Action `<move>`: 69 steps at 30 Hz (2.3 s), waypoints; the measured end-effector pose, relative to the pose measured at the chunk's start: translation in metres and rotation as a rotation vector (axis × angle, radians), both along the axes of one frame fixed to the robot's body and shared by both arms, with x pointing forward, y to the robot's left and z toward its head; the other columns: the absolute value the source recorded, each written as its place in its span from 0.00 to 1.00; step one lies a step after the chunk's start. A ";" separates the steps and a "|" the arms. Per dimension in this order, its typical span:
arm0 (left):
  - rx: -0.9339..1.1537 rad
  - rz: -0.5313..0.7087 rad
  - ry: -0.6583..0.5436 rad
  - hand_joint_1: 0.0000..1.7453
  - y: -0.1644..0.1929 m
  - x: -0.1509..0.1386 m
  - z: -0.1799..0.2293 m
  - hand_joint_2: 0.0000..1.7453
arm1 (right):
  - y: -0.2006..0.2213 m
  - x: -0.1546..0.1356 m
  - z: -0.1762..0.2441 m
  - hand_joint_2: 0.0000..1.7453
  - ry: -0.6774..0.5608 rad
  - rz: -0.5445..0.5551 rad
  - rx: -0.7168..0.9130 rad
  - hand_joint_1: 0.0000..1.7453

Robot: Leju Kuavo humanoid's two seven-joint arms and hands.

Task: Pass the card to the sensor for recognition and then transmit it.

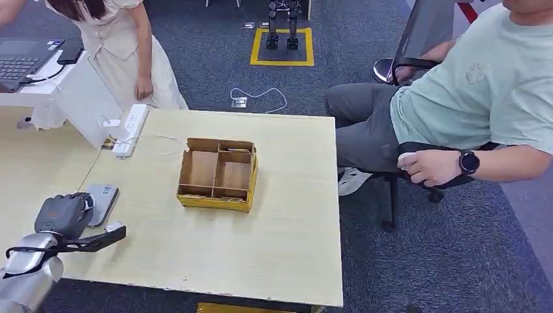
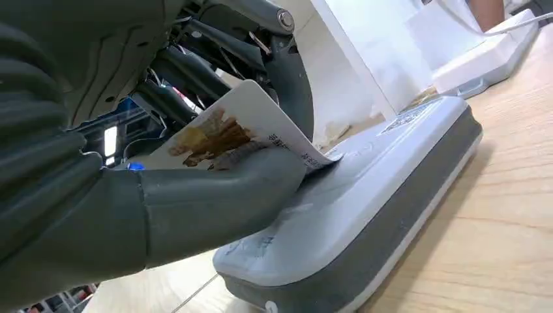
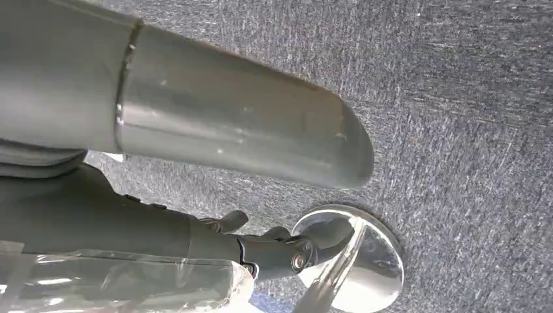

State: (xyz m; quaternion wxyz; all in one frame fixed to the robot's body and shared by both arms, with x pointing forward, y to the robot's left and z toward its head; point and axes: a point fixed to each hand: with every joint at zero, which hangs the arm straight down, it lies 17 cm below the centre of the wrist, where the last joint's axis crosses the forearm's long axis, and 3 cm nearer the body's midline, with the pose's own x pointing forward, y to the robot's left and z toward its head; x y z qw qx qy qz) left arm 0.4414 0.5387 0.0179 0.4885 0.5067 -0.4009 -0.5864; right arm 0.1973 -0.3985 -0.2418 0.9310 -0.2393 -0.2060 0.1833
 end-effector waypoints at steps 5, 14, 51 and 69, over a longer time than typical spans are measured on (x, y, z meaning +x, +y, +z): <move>-0.005 -0.007 0.011 1.00 -0.006 -0.003 -0.007 1.00 | 0.000 0.000 0.000 0.00 -0.001 0.000 -0.002 0.00; -0.097 -0.068 0.010 1.00 -0.055 -0.012 -0.030 1.00 | -0.001 0.003 0.001 0.00 0.002 0.012 -0.013 0.00; -0.077 -0.181 -0.573 1.00 -0.111 0.106 0.186 1.00 | 0.011 0.027 0.007 0.00 0.021 0.110 -0.039 0.00; -0.025 -0.088 -0.685 1.00 -0.097 0.146 0.260 1.00 | 0.025 0.040 0.010 0.00 0.015 0.144 -0.035 0.00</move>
